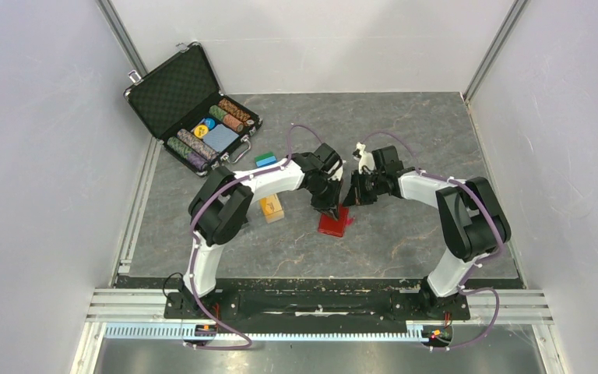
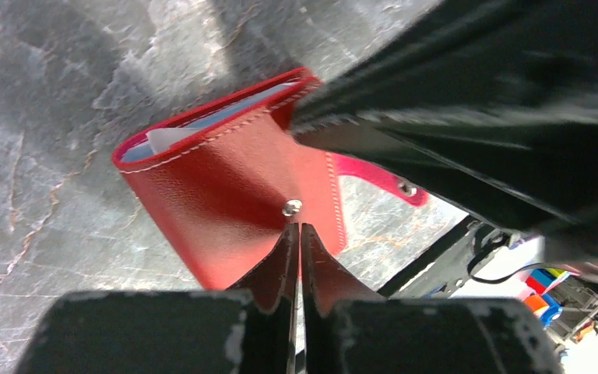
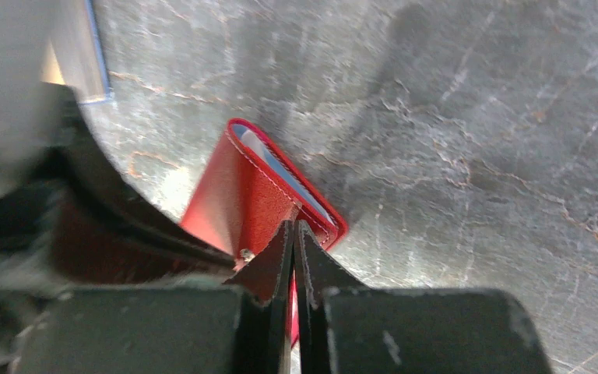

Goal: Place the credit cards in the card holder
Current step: Close the card holder at the center of the board.

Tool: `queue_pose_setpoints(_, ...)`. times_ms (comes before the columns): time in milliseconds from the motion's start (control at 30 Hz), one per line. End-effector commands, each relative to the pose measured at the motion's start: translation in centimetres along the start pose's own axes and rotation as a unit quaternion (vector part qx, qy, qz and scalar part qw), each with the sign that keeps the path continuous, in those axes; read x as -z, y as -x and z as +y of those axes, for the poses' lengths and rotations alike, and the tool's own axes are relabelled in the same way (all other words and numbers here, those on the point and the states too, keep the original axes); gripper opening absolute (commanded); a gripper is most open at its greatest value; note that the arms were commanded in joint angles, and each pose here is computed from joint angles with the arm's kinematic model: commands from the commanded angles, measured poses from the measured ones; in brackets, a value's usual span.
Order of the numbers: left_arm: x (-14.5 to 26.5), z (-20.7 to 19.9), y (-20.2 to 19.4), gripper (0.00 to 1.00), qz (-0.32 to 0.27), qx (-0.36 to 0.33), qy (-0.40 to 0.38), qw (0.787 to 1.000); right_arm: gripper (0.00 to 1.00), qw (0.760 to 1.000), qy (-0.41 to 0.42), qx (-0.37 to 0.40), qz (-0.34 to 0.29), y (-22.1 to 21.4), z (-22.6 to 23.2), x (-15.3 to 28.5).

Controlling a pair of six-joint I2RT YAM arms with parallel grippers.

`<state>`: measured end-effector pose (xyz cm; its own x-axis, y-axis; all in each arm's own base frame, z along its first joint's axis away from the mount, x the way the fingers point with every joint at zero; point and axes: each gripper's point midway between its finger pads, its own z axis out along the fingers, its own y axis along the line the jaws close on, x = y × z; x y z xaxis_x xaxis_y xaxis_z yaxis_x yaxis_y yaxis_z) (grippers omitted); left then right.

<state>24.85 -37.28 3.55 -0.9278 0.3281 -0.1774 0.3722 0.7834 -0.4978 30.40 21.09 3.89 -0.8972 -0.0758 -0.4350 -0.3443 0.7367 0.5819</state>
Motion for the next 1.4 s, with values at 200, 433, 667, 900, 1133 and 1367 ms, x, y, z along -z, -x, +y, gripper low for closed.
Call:
queue_pose_setpoints(200,3.9,-7.4,3.5,0.20,-0.073,-0.053,-0.123,0.988,0.00,0.998,-0.052,0.007,0.030,-1.3,-2.8,-0.9)
queue_pose_setpoints(433,2.7,-8.7,2.9,0.25,-0.062,-0.060,-0.120,0.989,0.00,0.998,-0.051,0.004,0.028,-1.2,-2.7,-0.9)
queue_pose_setpoints(667,1.3,-6.5,2.8,0.35,-0.062,-0.068,-0.035,0.995,0.00,0.999,-0.044,-0.002,0.024,-1.1,-2.4,-0.9)
queue_pose_setpoints(900,-0.1,-5.0,2.6,0.38,-0.048,-0.070,0.003,0.996,0.00,0.999,-0.044,0.000,0.025,-1.2,-2.3,-0.9)
queue_pose_setpoints(1133,-0.8,-4.6,2.6,0.16,-0.042,-0.070,0.007,0.997,0.00,0.999,-0.046,0.000,0.026,-1.4,-2.5,-0.8)
queue_pose_setpoints(1367,-1.6,-3.2,2.1,0.30,-0.034,-0.066,0.030,0.997,0.00,0.999,-0.046,0.001,0.025,-1.3,-2.4,-0.8)
